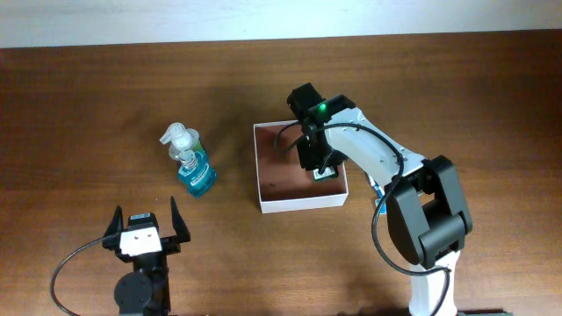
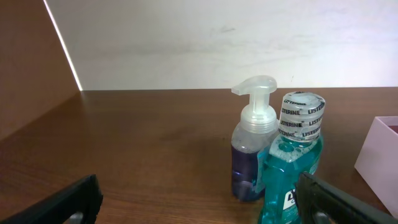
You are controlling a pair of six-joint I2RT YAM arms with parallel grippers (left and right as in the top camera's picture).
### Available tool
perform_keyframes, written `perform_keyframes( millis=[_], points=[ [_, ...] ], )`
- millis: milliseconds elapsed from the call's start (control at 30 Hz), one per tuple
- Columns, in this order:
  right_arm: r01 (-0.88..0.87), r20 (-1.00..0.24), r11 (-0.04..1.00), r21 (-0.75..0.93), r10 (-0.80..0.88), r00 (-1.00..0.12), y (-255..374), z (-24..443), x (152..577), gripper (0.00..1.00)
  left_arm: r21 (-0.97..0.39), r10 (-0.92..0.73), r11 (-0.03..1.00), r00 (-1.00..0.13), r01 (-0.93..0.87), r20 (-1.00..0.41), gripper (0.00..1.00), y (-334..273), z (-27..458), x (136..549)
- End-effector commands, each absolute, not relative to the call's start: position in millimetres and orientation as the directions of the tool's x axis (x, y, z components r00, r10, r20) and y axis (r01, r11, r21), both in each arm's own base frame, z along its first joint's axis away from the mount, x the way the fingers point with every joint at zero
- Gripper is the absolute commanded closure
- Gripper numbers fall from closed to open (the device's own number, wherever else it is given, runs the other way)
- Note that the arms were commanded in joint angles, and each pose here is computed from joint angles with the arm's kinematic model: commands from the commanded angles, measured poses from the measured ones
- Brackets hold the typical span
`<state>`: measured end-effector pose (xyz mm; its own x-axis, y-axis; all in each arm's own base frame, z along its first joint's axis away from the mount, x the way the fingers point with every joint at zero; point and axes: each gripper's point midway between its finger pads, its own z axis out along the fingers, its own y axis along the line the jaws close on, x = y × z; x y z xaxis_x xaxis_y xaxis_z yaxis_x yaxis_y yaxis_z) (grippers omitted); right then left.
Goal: Pack container
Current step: 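Lower the soap bar into the box and open the right gripper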
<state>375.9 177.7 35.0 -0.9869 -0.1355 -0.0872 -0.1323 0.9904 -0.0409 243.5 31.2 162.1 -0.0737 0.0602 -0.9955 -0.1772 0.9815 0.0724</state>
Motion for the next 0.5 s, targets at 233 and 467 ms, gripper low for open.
perform_keyframes(
  millis=[233,467],
  points=[
    [-0.132,-0.188,0.991,-0.018,-0.134,-0.973,191,102,405,0.62,0.087,0.076,0.982,-0.073,-0.168,-0.994,0.01,29,161,244],
    [-0.093,-0.216,0.995,-0.033,-0.098,-0.972,169,161,412,0.62,0.088,0.076,0.982,-0.073,-0.168,-0.994,0.01,29,161,244]
  ],
)
